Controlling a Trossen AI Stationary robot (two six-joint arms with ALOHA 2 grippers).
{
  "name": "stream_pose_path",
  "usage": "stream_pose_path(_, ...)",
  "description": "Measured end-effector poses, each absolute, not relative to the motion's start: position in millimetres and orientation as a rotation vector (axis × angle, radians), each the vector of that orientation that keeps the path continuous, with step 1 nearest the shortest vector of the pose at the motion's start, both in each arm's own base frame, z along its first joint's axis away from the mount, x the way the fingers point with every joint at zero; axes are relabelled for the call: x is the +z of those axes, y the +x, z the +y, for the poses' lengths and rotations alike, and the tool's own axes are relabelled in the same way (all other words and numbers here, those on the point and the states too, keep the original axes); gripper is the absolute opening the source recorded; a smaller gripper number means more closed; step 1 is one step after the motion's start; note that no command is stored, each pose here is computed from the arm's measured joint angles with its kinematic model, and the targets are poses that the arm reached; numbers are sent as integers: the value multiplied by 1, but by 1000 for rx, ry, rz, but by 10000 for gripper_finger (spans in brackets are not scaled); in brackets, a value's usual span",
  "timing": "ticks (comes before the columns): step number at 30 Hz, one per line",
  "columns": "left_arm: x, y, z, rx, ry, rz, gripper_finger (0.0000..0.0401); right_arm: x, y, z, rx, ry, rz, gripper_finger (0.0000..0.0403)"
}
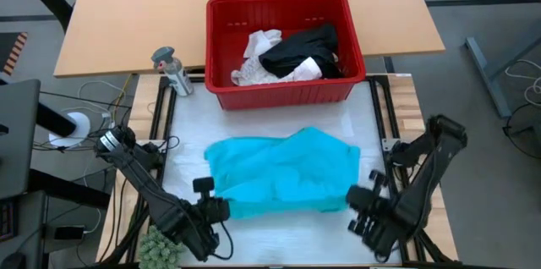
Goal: Fold laundry
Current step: Fold the light blue shorts
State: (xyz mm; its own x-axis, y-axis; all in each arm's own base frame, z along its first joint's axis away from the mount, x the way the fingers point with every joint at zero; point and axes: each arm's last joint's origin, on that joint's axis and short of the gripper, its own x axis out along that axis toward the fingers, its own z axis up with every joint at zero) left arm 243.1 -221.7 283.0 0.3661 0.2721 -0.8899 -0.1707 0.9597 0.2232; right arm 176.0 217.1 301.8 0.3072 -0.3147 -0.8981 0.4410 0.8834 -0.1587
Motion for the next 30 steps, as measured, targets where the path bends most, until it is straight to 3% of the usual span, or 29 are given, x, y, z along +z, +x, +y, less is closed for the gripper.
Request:
stream_pose_path(10, 284, 251, -244, 158, -38, 1043, 0, 253, 180, 272, -315, 93, 1338, 58)
stream_pose_path(20, 256, 262, -265, 94, -64, 1109, 0, 253, 182, 315, 66, 190, 1203, 74)
stream_pose_path(30, 226, 271, -275, 88, 7, 1163, 0, 256, 174, 327, 161, 185, 1162, 164)
